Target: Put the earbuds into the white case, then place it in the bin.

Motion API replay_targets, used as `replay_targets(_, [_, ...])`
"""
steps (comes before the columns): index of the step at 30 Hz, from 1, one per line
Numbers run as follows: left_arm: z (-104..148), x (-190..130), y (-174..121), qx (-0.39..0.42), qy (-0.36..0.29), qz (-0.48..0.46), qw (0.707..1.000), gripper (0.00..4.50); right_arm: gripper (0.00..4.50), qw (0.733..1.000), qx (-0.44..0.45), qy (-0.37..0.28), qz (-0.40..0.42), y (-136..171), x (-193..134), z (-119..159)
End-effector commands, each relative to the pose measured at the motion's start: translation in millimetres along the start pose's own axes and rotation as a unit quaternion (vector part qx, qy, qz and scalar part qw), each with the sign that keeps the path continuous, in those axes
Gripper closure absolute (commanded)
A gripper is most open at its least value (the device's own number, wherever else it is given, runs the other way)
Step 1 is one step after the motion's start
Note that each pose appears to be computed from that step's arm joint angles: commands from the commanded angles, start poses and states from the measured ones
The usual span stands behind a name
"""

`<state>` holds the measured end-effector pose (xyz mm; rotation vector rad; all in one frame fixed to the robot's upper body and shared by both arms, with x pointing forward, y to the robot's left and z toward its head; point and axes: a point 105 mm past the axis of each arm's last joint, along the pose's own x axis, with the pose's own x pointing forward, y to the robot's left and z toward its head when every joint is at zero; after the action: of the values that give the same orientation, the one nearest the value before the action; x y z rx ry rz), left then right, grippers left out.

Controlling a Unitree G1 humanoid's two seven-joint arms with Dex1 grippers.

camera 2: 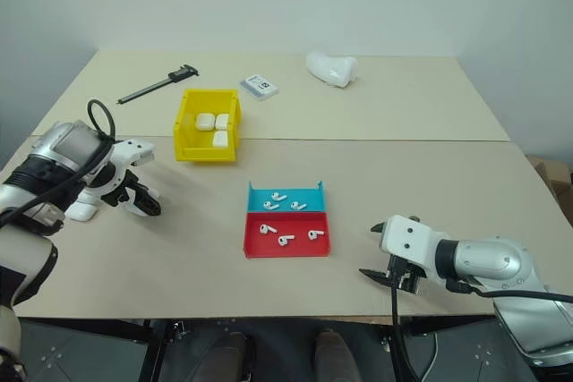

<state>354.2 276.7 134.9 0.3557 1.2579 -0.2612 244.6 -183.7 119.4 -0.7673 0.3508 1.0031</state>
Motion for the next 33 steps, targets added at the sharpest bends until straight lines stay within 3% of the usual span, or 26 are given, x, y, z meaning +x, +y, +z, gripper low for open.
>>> replay_targets(1, [-8.2,-5.2,9.9,-0.024,0.006,0.008,1.000,1.19,0.00,1.000,-0.015,-0.007,-0.013,-4.9,-2.6,7.3])
replay_targets(3, [-10.1,-4.5,12.9,-0.028,0.006,0.011,1.000,1.73,0.00,1.000,-0.017,-0.012,-0.018,-6.0,-2.1,8.3])
replay_targets(7, [-7.5,-6.8,14.3,-0.022,-0.007,0.012,1.000,1.73,0.00,1.000,-0.018,-0.010,-0.020,-7.7,-1.4,7.9])
replay_targets(14, [32.3,-53.2,10.5,0.056,-0.149,0.051,0.986,1.73,0.00,0.999,-0.050,-0.013,-0.010,-15.3,-14.0,19.8])
replay_targets(19, [37.3,-89.9,-24.1,0.148,-0.274,0.046,0.949,1.73,0.00,0.997,-0.071,-0.011,0.007,-28.1,-33.7,47.3])
replay_targets(21, [32.9,-99.8,-45.7,0.192,-0.332,0.014,0.923,1.73,0.00,0.997,-0.080,0.001,0.020,-31.1,-39.1,55.6])
replay_targets(24, [20.6,-111.4,-84.0,0.276,-0.449,-0.045,0.848,1.73,0.00,0.987,-0.151,-0.006,0.045,-29.5,-44.1,74.9])
replay_targets(27, [8.5,-123.3,-117.7,0.311,-0.601,-0.091,0.731,1.73,0.00,0.989,-0.141,0.029,0.040,-40.5,-36.9,78.0])
replay_targets(30, [-13.6,-110.3,-148.2,0.354,-0.635,-0.151,0.669,1.73,0.00,0.985,-0.149,0.028,0.083,-35.3,-26.9,91.0])
replay_targets(33, [-21.0,-87.5,-165.1,0.350,-0.661,-0.174,0.640,1.73,0.00,0.972,-0.186,0.044,0.139,-25.1,-15.7,99.4])
